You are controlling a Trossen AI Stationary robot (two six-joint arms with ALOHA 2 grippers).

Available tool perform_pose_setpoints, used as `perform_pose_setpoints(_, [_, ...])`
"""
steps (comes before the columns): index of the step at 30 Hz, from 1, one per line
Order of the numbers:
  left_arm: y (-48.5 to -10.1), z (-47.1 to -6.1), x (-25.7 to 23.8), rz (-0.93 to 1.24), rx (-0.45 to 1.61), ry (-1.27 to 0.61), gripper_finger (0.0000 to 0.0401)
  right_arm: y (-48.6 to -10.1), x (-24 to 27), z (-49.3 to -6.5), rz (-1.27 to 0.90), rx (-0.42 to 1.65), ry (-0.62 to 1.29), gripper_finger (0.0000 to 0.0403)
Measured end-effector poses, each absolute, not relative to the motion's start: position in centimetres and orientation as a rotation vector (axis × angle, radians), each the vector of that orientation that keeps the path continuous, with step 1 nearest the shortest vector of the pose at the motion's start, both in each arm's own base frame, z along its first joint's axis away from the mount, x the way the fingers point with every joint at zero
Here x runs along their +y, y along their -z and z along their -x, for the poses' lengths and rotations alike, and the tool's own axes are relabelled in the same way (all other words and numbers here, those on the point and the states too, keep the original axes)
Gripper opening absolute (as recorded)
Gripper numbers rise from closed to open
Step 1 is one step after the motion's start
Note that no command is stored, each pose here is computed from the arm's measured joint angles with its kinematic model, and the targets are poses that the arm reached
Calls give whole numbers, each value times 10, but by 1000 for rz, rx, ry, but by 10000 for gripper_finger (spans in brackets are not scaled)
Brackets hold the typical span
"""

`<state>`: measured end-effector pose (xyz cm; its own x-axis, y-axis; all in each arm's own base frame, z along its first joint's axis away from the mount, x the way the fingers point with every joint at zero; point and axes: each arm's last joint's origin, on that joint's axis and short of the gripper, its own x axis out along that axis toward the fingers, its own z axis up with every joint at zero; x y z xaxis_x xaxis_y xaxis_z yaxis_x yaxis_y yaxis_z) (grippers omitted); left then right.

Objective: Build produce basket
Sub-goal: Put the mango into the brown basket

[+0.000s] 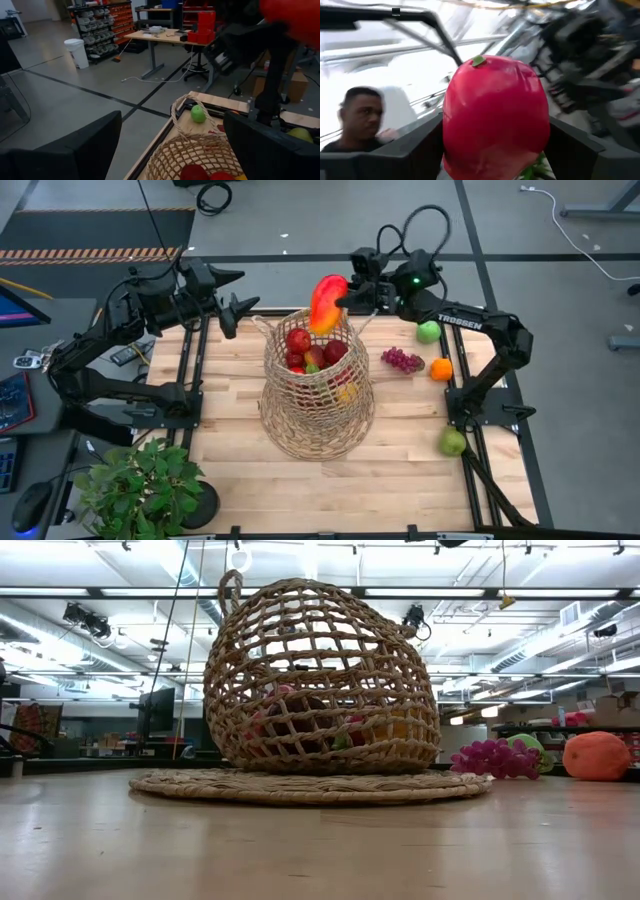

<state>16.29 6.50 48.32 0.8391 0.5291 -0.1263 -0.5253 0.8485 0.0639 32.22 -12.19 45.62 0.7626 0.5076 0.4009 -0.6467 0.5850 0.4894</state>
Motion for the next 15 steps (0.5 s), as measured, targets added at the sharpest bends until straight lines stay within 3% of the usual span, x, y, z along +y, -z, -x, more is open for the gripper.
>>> perform_pose_setpoints(5, [-483, -163, 65, -27, 141, -558, 357, -442, -131, -336, -677, -114, -391, 298])
perform_pose_setpoints(10, [-483, -163, 65, -27, 141, -557, 357, -445, -120, -342, -484, 107, 16, 298])
perform_pose_setpoints(15, [-483, -163, 65, -27, 141, -557, 357, -440, -120, -355, -401, 307, 145, 298])
